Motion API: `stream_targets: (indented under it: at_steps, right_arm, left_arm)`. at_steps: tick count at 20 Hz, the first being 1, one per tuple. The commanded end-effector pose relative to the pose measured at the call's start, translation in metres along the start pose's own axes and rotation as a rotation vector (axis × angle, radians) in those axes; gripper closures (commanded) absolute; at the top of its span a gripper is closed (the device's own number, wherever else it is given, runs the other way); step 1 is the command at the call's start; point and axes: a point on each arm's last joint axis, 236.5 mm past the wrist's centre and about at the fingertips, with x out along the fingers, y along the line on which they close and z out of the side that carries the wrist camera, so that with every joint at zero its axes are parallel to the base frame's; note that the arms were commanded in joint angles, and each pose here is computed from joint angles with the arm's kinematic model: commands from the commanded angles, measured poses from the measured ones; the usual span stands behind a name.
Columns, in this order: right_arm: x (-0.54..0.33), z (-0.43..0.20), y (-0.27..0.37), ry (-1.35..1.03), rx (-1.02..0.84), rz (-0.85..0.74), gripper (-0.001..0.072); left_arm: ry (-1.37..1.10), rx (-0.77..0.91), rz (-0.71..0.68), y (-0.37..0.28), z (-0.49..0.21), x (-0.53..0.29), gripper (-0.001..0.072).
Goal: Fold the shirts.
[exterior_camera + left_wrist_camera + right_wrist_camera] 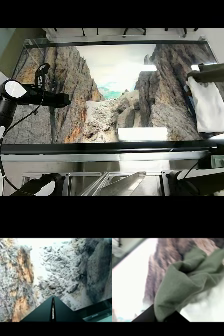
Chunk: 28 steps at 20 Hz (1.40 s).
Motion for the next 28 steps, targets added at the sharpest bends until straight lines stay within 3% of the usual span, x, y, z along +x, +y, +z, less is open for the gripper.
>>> stream_targets:
  at_steps: [1, 7, 15, 19, 20, 21, 28]
  right_arm:
    - [-0.033, -0.027, -0.042, 0.071, 0.143, -0.287, 0.0684]
    - [-0.058, -0.073, -0.092, 0.206, 0.298, -0.540, 0.0683]
    - [-0.068, -0.118, -0.137, 0.342, 0.375, -0.712, 0.0683]
    - [-0.066, -0.127, -0.139, 0.370, 0.388, -0.712, 0.0674]
    - [-0.065, -0.127, -0.137, 0.373, 0.388, -0.702, 0.0420]
    - [-0.065, -0.128, -0.135, 0.376, 0.386, -0.696, -0.0001]
    - [-0.109, -0.115, -0.073, 0.267, 0.318, -0.664, 0.0014]
  left_arm:
    - [-0.013, 0.046, 0.003, 0.001, 0.003, 0.000, 0.0694]
    - [-0.014, 0.019, 0.019, 0.018, 0.003, -0.006, 0.0694]
    - [-0.020, -0.014, 0.021, 0.027, 0.004, -0.010, 0.0694]
    - [-0.014, -0.017, 0.019, 0.027, 0.002, -0.010, 0.0694]
    - [-0.006, -0.017, 0.017, 0.027, 0.000, -0.010, 0.0694]
    - [0.005, -0.016, 0.015, 0.026, -0.002, -0.010, 0.0694]
    - [0.008, -0.004, 0.015, 0.026, -0.003, -0.010, 0.0694]
